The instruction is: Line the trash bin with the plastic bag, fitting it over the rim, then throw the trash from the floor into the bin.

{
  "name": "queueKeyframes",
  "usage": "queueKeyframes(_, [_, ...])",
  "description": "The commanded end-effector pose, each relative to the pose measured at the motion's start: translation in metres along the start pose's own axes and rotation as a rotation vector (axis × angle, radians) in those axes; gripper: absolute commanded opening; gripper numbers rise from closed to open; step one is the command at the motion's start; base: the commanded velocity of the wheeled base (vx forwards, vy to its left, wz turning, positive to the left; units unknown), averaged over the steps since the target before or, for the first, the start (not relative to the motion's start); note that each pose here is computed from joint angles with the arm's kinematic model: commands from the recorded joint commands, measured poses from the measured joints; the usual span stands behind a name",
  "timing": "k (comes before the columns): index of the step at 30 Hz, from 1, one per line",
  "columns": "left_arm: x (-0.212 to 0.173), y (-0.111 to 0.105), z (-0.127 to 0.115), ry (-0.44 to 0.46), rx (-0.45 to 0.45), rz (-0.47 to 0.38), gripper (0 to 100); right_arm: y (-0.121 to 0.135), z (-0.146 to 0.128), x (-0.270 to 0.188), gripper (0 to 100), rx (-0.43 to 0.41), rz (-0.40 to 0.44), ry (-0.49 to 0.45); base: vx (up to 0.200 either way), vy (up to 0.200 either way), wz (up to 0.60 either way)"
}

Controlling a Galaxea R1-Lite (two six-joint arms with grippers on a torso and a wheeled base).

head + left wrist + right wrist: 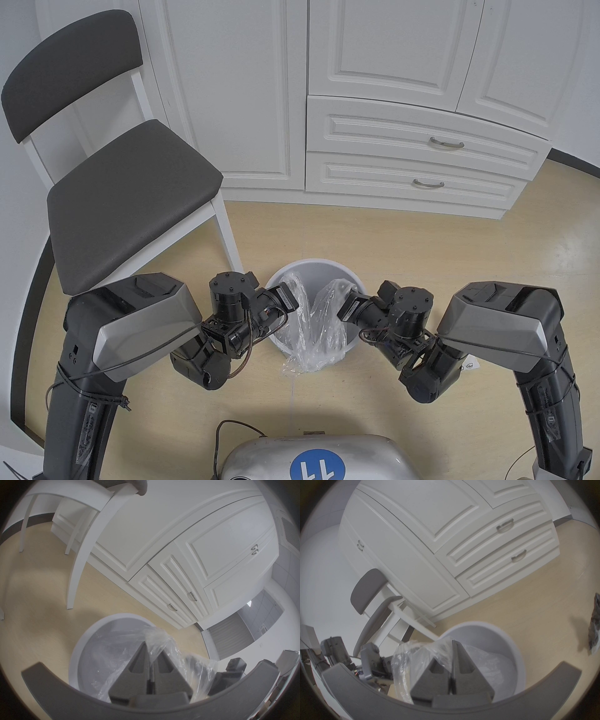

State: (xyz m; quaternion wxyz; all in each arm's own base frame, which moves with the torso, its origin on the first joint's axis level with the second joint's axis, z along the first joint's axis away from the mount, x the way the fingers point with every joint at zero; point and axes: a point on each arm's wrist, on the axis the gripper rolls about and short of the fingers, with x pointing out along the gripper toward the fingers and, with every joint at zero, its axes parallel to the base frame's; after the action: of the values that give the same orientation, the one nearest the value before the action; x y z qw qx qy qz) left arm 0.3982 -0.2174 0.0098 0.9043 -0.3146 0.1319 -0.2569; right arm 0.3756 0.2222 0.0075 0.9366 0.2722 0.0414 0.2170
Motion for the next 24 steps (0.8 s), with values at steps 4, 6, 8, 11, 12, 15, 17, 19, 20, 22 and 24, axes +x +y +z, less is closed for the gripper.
queueKeyframes(4, [0.002, 0.003, -0.01, 0.02, -0.001, 0.006, 0, -0.01, -0.027, 0.002, 0, 0.0, -0.016, 0.051, 0.0, 0.0, 0.0])
queueKeyframes(6, [0.002, 0.003, -0.008, 0.014, 0.0, 0.007, 0, -0.014, -0.022, 0.003, 0, -0.001, -0.027, 0.043, 0.0, 0.0, 0.0])
queueKeyframes(8, [0.001, 0.003, -0.003, 0.004, 0.001, 0.007, 0, -0.014, -0.015, 0.004, 0, 0.0, -0.031, 0.032, 0.0, 0.0, 0.0])
queueKeyframes(11, [-0.001, 0.005, 0.007, -0.016, 0.012, 0.012, 0, -0.014, -0.001, 0.002, 0, -0.001, -0.031, 0.016, 0.0, 0.0, 0.0])
queueKeyframes(12, [-0.003, 0.006, 0.011, -0.016, 0.017, 0.012, 0, -0.016, 0.003, 0.002, 0, -0.002, -0.037, 0.012, 0.0, 0.0, 0.0])
queueKeyframes(15, [-0.006, 0.008, 0.023, -0.011, 0.041, 0.04, 0, -0.026, 0.012, -0.001, 0, -0.029, -0.07, 0.018, 0.0, 0.0, 0.0])
queueKeyframes(17, [-0.009, 0.009, 0.03, 0.014, 0.067, 0.071, 0, -0.03, 0.019, -0.003, 0, -0.068, -0.091, 0.035, 0.0, 0.0, 0.0])
queueKeyframes(19, [-0.013, 0.01, 0.038, 0.057, 0.102, 0.119, 0, -0.035, 0.026, -0.007, 0, -0.123, -0.121, 0.068, 0.0, 0.0, 0.0])
queueKeyframes(20, [-0.013, 0.01, 0.038, 0.057, 0.102, 0.119, 0, -0.035, 0.026, -0.007, 0, -0.123, -0.121, 0.068, 0.0, 0.0, 0.0])
queueKeyframes(22, [-0.018, 0.011, 0.049, 0.09, 0.128, 0.16, 0, -0.042, 0.03, -0.015, 0, -0.211, -0.159, 0.115, 0.0, 0.0, 0.0])
queueKeyframes(24, [-0.02, 0.009, 0.053, 0.095, 0.137, 0.166, 0, -0.046, 0.03, -0.019, 0, -0.256, -0.174, 0.136, 0.0, 0.0, 0.0])
